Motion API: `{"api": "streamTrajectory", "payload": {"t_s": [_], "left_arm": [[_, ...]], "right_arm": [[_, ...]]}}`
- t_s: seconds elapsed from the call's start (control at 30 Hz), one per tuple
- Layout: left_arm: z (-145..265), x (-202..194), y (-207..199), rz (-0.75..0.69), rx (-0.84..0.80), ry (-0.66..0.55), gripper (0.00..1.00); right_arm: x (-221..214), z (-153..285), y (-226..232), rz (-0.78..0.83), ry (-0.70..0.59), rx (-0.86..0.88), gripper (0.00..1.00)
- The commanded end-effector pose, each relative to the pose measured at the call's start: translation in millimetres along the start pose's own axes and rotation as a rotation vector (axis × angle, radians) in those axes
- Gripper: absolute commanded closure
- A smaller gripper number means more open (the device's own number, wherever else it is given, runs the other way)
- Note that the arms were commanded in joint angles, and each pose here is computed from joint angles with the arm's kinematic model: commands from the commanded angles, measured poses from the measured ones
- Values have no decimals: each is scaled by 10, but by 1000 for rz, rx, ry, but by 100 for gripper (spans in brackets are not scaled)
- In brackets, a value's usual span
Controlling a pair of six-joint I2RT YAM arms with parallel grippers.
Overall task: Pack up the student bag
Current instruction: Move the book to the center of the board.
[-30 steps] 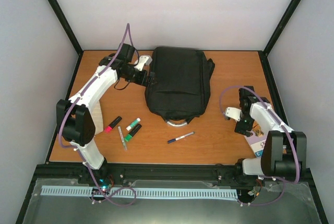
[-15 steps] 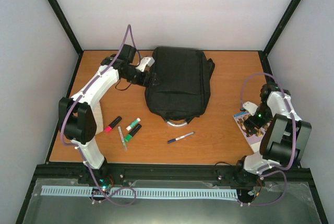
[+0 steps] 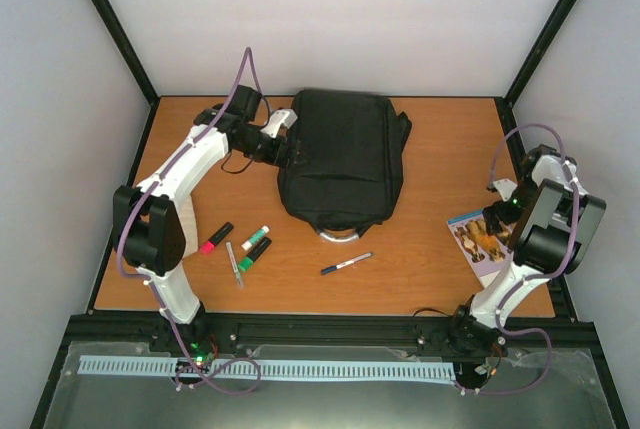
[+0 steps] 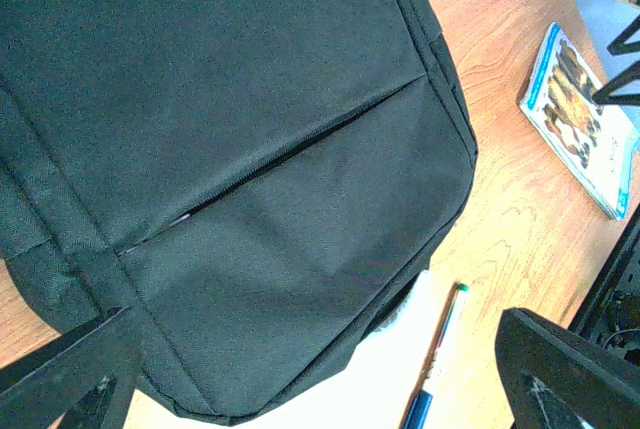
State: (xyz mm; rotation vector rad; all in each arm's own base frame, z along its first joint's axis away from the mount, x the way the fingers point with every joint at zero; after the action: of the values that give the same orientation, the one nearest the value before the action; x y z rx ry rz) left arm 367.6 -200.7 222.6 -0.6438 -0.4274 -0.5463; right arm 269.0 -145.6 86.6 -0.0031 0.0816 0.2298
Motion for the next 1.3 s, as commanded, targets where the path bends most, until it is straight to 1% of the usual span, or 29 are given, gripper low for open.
{"api": "streamTrajectory", "payload": {"t_s": [0.0,0.13,0.2,0.3,0.4,0.5,0.63,0.77,0.87,0.93,1.07,1.27], "left_arm": [[81,19,-115,-36,-23,-16,1],[84,0,-118,-37,-24,-11,0],[87,-7,-114,-40,-19,-9,0],[89,-14,-114,-44,-18,-7,0],[86,-18,-109,-46,-15,-7,1],[85,-21,-106,-50,-13,-6,0],[92,-26,-107,-50,-10,-5,0],[95,-37,-107,-50,-9,-3,0],[83,-44,-101,-47,-10,-1,0],[84,-43,-101,-48,-9,0,0],[76,-54,-94,-46,-7,3,0],[32,-68,-70,-32,-12,11,0]], "right_arm": [[190,-24,-177,-93,-31,4,0],[343,-124,-204,-123,-36,72,0],[416,-165,-174,-121,-52,120,2],[503,-236,-99,-111,-53,173,9],[584,-279,95,-72,-39,228,15],[662,-337,366,-7,-15,261,19],[807,-370,850,106,19,276,23],[934,-304,1390,229,24,285,24],[939,-200,1776,330,27,284,23],[928,-98,1934,363,15,292,22],[878,135,1926,345,-31,284,20],[525,289,1571,255,-62,249,20]]}}
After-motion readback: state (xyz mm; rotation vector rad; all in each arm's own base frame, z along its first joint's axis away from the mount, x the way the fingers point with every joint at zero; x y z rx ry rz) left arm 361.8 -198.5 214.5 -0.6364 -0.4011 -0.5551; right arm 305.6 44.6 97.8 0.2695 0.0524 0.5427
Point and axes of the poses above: each gripper's point midway between its finger pads, its own z axis back along the fingers, its own y axis along the line the jaws close on, x = y × z, the point moved 4 cm from there along z, back along the fingers, and after that the axes turned 6 degrees about -z, right-handed, at the moved point
